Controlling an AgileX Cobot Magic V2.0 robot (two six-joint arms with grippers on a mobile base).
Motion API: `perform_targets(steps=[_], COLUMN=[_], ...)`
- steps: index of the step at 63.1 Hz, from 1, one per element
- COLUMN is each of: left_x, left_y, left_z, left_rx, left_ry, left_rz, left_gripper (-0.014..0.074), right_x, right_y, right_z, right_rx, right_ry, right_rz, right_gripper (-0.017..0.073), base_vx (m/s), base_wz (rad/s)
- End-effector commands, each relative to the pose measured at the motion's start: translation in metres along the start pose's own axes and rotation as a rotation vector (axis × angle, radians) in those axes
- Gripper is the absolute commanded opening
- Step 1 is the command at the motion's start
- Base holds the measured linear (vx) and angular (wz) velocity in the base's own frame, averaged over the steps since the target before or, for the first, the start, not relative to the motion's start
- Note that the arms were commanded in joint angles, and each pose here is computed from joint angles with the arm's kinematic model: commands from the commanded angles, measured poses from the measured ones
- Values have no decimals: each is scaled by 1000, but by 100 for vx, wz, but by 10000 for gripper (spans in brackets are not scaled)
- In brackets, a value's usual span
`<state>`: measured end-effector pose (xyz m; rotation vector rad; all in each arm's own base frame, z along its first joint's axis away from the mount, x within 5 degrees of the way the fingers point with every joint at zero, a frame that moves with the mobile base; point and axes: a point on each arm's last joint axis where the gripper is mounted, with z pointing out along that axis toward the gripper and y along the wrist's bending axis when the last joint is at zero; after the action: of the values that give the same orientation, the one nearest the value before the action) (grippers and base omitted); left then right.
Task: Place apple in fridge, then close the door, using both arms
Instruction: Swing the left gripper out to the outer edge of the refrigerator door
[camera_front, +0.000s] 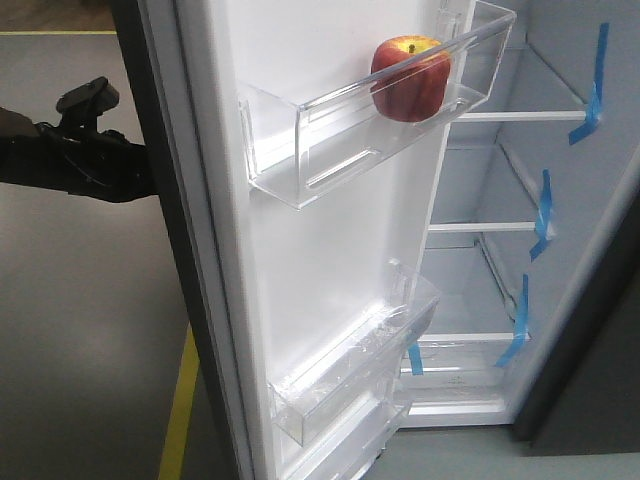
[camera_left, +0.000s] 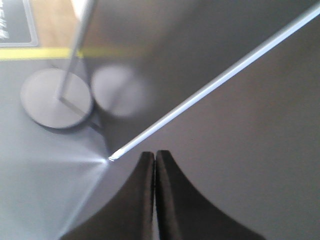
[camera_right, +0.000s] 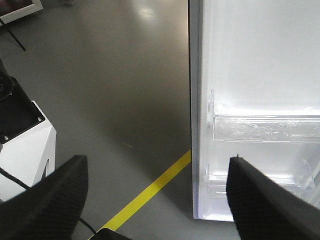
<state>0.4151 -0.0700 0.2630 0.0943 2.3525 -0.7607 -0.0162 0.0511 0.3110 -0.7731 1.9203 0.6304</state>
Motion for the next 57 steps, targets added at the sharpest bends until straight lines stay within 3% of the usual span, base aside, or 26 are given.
perform_targets(steps=[1, 14, 23, 41, 57], left_x=[-15, -6, -2, 11, 32], left_y=[-28, -52, -72, -130, -174], left_z=[-17, -13, -19, -27, -18], left_rx=[59, 130, 177, 274, 359], left_ry=[-84, -20, -8, -7, 19], left_rz=[21, 117, 152, 274, 327], left_gripper=[-6, -6, -6, -6, -6], right_x=[-11, -11, -11, -11, -11], right_y=[1, 1, 1, 1, 1], right_z=[-2, -2, -2, -2, -2], right_rx=[-3, -3, -3, -3, -3], right_ry=[-63, -63, -63, -63, -63], right_rz=[8, 8, 8, 8, 8], right_gripper=[545, 545, 545, 545, 545], base_vx=[0, 0, 0, 0, 0], base_wz=[0, 0, 0, 0, 0])
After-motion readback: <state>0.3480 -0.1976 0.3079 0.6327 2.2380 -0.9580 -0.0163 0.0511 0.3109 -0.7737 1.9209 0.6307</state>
